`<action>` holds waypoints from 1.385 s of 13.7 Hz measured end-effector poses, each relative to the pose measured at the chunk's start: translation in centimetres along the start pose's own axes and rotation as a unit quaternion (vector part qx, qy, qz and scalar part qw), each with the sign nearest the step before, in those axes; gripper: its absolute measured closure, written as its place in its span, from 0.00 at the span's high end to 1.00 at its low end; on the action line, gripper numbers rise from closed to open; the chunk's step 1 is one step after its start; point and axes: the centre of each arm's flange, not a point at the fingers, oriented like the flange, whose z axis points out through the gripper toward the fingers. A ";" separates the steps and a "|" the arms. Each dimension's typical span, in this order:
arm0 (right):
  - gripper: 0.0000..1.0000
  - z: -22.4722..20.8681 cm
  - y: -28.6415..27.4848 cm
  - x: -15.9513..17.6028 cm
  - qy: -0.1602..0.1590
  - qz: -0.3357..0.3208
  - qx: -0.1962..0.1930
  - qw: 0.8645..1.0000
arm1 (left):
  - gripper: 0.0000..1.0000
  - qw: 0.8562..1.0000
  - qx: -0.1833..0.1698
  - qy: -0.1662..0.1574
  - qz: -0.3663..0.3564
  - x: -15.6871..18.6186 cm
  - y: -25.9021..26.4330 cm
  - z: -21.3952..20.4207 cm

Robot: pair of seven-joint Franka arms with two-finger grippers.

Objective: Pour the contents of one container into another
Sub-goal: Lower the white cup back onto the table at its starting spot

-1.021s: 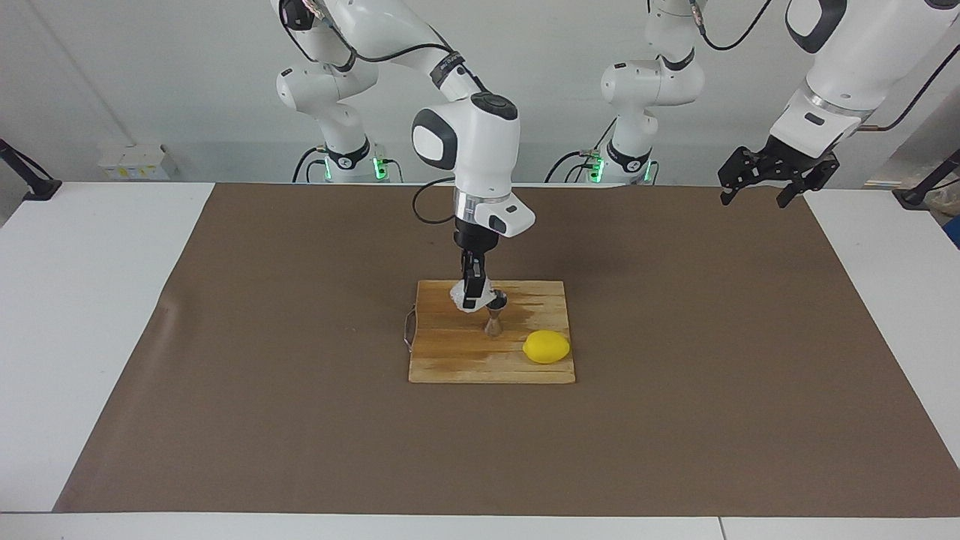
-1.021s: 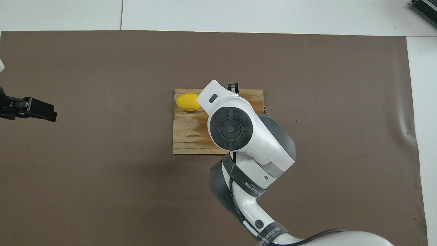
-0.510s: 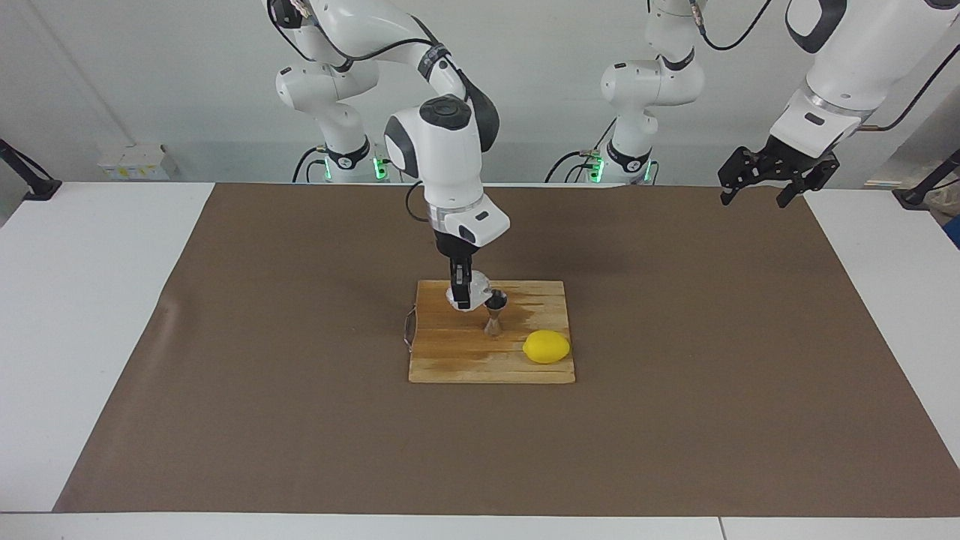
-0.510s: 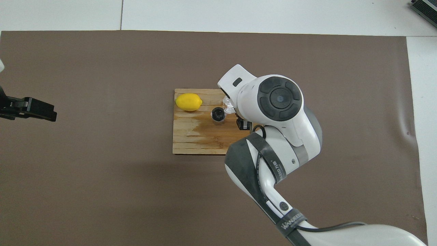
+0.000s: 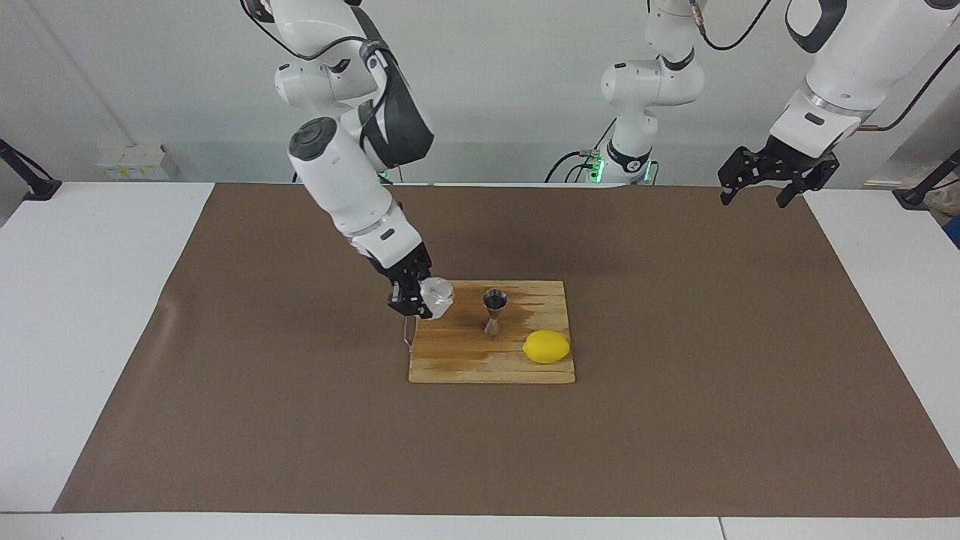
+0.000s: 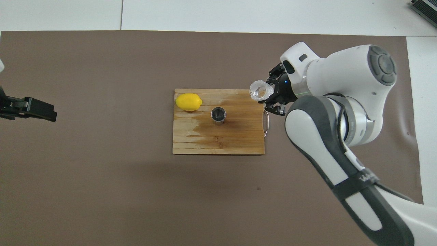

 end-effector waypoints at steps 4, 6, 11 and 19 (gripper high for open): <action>0.50 -0.5 0.3 -13.1 0.076 0.030 0.011 0.997 | 1.00 1.000 0.000 0.000 0.000 0.0 0.0 0.0; 0.50 0.2 -1.1 -19.5 0.095 0.035 0.018 0.995 | 1.00 1.000 0.000 0.000 0.000 0.0 0.0 0.0; 0.50 1.8 -3.9 -27.8 0.099 0.034 0.029 0.994 | 1.00 1.000 0.000 0.000 0.000 0.0 0.0 0.0; 0.55 6.8 -4.9 -30.4 0.127 0.005 0.036 0.991 | 1.00 1.000 0.000 0.000 0.000 0.0 0.0 0.0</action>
